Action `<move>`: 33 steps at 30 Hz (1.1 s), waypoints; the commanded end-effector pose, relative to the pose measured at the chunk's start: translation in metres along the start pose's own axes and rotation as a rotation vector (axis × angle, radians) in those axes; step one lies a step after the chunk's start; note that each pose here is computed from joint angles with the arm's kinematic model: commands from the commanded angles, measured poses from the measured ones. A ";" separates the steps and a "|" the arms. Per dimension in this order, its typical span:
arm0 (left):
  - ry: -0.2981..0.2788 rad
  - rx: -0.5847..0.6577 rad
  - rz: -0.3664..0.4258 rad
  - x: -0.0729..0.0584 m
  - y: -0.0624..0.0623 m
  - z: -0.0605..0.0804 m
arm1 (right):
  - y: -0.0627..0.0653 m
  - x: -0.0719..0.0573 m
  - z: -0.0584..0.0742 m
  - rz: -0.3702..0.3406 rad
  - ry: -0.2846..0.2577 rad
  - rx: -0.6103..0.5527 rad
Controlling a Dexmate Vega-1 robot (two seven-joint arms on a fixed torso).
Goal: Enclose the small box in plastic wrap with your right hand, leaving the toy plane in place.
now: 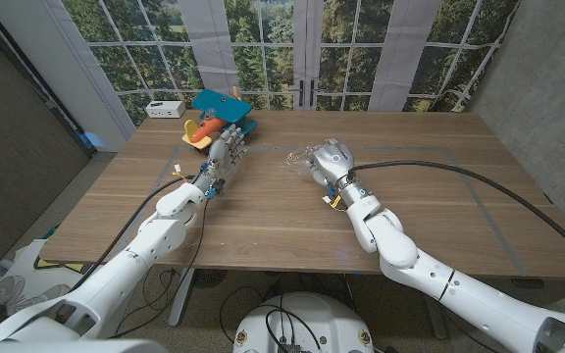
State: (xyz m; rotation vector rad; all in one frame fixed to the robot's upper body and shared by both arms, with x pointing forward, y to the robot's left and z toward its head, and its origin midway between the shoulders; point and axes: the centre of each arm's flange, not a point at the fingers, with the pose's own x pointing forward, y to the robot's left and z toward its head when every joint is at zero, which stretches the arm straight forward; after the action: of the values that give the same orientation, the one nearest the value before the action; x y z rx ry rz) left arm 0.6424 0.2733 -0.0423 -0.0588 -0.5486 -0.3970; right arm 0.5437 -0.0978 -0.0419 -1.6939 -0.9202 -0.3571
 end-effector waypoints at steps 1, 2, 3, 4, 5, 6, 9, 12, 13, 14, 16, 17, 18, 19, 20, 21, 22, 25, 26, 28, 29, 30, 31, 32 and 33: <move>0.011 0.001 -0.004 0.000 0.002 -0.002 | 0.008 0.032 -0.012 0.060 0.057 0.012; 0.013 0.001 -0.004 0.000 0.002 -0.003 | 0.009 0.034 -0.013 0.063 0.061 0.014; 0.014 0.000 -0.004 0.000 0.002 -0.003 | 0.010 0.036 -0.014 0.066 0.066 0.014; 0.015 0.000 -0.003 0.000 0.002 -0.003 | 0.011 0.038 -0.015 0.071 0.071 0.011; 0.016 0.000 -0.002 -0.001 0.002 -0.003 | 0.012 0.039 -0.016 0.073 0.077 0.010; 0.016 0.000 -0.001 -0.001 0.002 -0.004 | 0.013 0.041 -0.017 0.075 0.081 0.010; 0.015 0.002 -0.003 -0.001 0.002 -0.004 | 0.015 0.044 -0.022 0.079 0.097 0.013; 0.015 0.002 -0.003 0.000 0.002 -0.003 | 0.017 0.046 -0.029 0.081 0.125 0.022; 0.016 0.003 -0.003 0.000 0.002 -0.003 | 0.018 0.046 -0.031 0.079 0.135 0.018; 0.016 0.004 -0.004 0.000 0.002 -0.003 | 0.018 0.047 -0.033 0.078 0.146 0.016; 0.016 0.004 -0.006 0.001 0.001 -0.003 | 0.019 0.047 -0.037 0.077 0.163 0.022; 0.016 0.005 -0.006 0.002 0.001 -0.003 | 0.019 0.047 -0.039 0.072 0.172 0.020; 0.017 0.005 -0.007 0.002 0.001 -0.002 | 0.020 0.047 -0.041 0.066 0.181 0.022; 0.017 0.005 -0.010 0.003 0.000 -0.003 | 0.020 0.047 -0.043 0.064 0.192 0.026; 0.018 0.005 -0.011 0.003 0.000 -0.003 | 0.019 0.047 -0.045 0.059 0.201 0.033; 0.019 0.005 -0.012 0.004 -0.001 -0.003 | 0.019 0.047 -0.048 0.052 0.209 0.034; 0.019 0.004 -0.013 0.004 -0.001 -0.003 | 0.019 0.048 -0.050 0.048 0.217 0.034; 0.022 0.005 -0.013 0.005 -0.002 -0.003 | 0.018 0.048 -0.056 0.038 0.243 0.043; 0.022 0.006 -0.013 0.005 -0.002 -0.003 | 0.018 0.048 -0.057 0.039 0.245 0.048; 0.021 0.007 -0.013 0.005 -0.002 -0.003 | 0.019 0.049 -0.060 0.053 0.250 0.054; 0.020 0.007 -0.012 0.005 -0.003 -0.003 | 0.020 0.049 -0.061 0.061 0.253 0.052; 0.020 0.007 -0.014 0.006 -0.003 -0.003 | 0.021 0.050 -0.061 0.068 0.256 0.052; 0.020 0.008 -0.016 0.006 -0.003 -0.002 | 0.022 0.050 -0.062 0.076 0.255 0.051; 0.020 0.009 -0.016 0.006 -0.003 -0.002 | 0.024 0.051 -0.063 0.089 0.257 0.049; 0.019 0.009 -0.015 0.006 -0.004 -0.002 | 0.025 0.052 -0.063 0.102 0.256 0.044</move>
State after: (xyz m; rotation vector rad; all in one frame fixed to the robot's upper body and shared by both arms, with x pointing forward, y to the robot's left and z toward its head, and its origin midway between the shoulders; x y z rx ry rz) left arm 0.6462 0.2707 -0.0425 -0.0473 -0.5319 -0.4067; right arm 0.5979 -0.1259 -0.0087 -1.6039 -0.7149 -0.4648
